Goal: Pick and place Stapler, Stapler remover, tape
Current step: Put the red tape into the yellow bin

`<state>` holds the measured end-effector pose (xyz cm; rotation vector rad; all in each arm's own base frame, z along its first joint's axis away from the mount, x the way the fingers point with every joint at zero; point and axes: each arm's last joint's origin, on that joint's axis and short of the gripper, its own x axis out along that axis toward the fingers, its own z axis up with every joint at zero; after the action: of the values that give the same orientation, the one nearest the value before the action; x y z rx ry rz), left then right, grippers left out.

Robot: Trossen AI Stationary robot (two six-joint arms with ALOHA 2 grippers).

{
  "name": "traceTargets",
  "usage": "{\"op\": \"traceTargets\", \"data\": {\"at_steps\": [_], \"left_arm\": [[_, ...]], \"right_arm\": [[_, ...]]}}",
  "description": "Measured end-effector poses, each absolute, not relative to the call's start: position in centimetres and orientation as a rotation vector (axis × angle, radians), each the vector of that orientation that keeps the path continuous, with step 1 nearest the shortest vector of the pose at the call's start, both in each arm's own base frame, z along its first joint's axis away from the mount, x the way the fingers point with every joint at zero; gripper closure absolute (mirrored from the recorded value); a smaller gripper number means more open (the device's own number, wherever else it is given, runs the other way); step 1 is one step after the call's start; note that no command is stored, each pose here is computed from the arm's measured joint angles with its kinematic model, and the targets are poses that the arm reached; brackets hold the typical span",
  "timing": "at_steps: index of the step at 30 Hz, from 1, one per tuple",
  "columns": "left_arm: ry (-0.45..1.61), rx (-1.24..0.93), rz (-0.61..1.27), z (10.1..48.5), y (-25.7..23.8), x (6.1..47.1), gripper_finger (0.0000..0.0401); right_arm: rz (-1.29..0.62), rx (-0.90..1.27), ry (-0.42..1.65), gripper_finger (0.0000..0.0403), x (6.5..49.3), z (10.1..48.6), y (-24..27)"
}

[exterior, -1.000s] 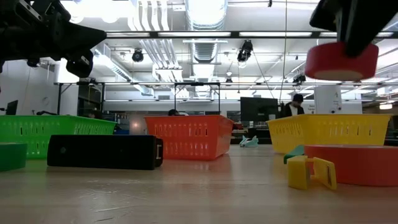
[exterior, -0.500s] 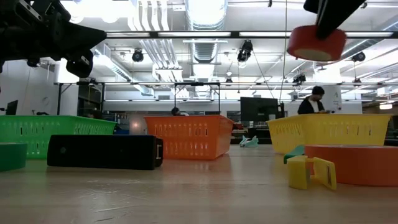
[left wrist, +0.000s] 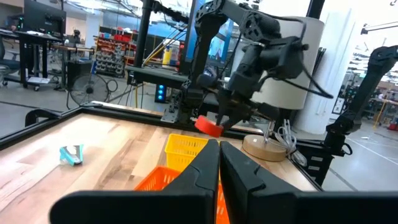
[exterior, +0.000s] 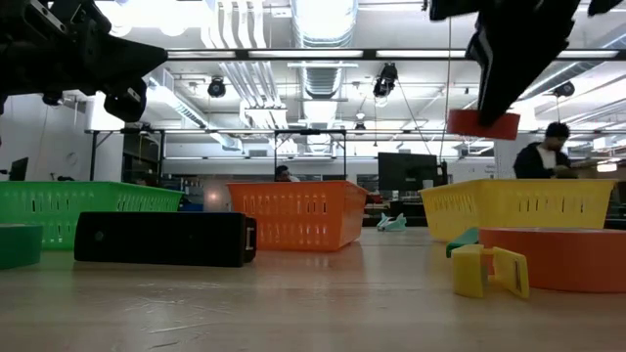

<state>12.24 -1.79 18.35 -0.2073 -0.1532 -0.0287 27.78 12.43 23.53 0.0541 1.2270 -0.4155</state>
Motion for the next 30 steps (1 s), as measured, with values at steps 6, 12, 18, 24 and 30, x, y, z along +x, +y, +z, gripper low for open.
{"op": "traceTargets", "data": {"at_steps": [6,12,18,24,30], "left_arm": [[-0.153,-0.207,-0.029,18.3,-1.8,12.2,0.0385],[-0.153,-0.207,-0.029,18.4,-1.8,12.2,0.0385],[-0.153,-0.207,-0.029,18.3,-1.8,12.2,0.0385],[-0.153,-0.207,-0.029,18.4,-1.8,12.2,0.0385],[-0.153,-0.207,-0.029,18.3,-1.8,12.2,0.0385]], "right_arm": [[-0.411,0.071,1.29,0.0358,28.0,21.9,10.6],[-0.384,0.099,1.324,0.0357,28.2,20.5,9.2],[-0.358,0.138,1.345,0.0359,28.1,18.7,8.1],[-0.33,0.163,1.37,0.0351,27.8,17.5,7.3],[-0.327,0.18,1.364,0.0349,27.7,16.8,6.9]]}}
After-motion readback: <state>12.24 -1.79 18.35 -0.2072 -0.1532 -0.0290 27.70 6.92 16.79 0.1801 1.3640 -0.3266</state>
